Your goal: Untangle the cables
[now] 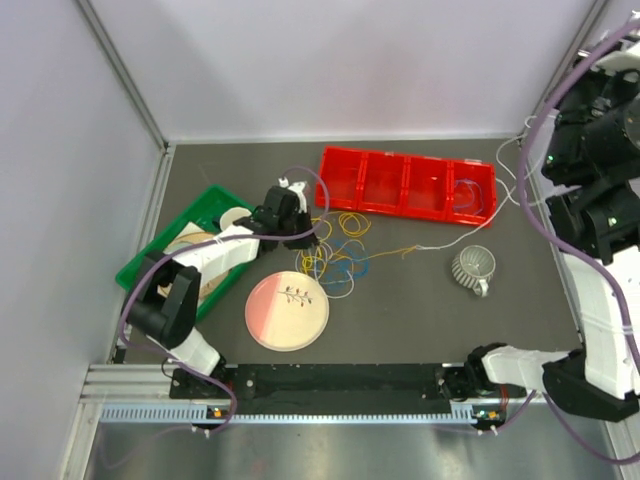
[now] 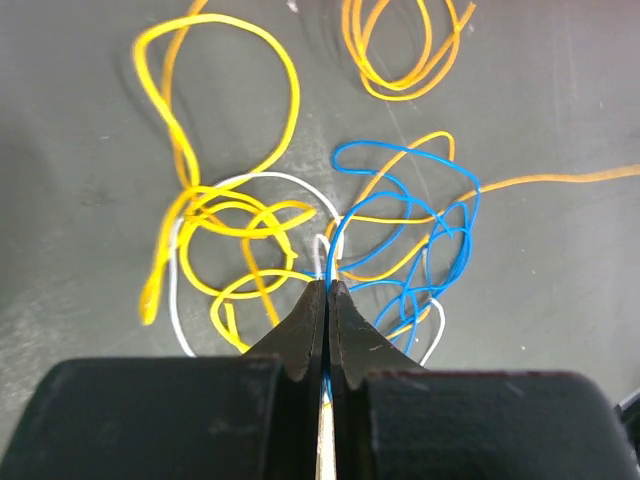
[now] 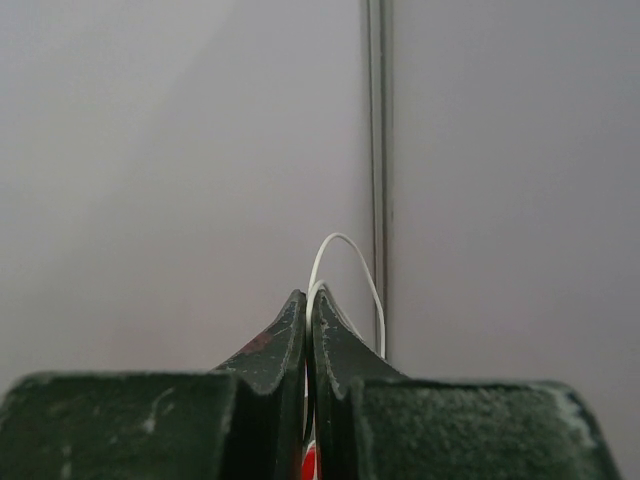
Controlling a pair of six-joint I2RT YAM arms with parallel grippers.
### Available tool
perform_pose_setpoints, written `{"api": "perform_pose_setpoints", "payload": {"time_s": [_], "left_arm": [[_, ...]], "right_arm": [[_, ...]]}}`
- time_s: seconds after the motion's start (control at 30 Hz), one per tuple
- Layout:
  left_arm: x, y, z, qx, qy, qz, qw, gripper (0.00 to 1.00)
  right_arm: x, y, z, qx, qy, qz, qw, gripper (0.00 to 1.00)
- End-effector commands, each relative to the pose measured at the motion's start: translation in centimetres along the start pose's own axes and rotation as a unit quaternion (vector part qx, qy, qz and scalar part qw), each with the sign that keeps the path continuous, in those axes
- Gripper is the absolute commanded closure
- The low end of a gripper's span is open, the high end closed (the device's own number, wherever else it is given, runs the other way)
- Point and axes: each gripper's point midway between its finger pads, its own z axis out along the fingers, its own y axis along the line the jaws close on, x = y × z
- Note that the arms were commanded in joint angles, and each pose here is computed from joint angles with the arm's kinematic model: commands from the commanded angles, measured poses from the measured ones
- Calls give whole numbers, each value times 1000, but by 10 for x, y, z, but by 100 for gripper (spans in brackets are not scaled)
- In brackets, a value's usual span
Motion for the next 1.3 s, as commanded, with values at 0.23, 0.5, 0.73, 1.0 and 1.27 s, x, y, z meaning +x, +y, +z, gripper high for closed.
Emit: {"api": "perform_pose_setpoints", "payload": {"time_s": [0.23, 0.5, 0.73, 1.0, 1.27], "left_arm": [[12, -129, 21, 164, -2, 134, 977, 48], [-9, -145, 48, 200, -106, 191, 955, 38], [-21, -168, 80, 208, -122, 234, 942, 32], [0, -195, 106, 274, -106, 276, 915, 21], [4, -214, 113, 323, -106, 293, 893, 23]], "right_arm": [[14, 45, 4, -86, 31, 70, 993, 100], [-7, 33, -10, -98, 13, 85, 992, 100], [-23, 19, -22, -99, -2, 91, 991, 100], [-36, 7, -27, -88, -13, 94, 992, 100], [-37, 7, -30, -95, -12, 101, 990, 100]]}}
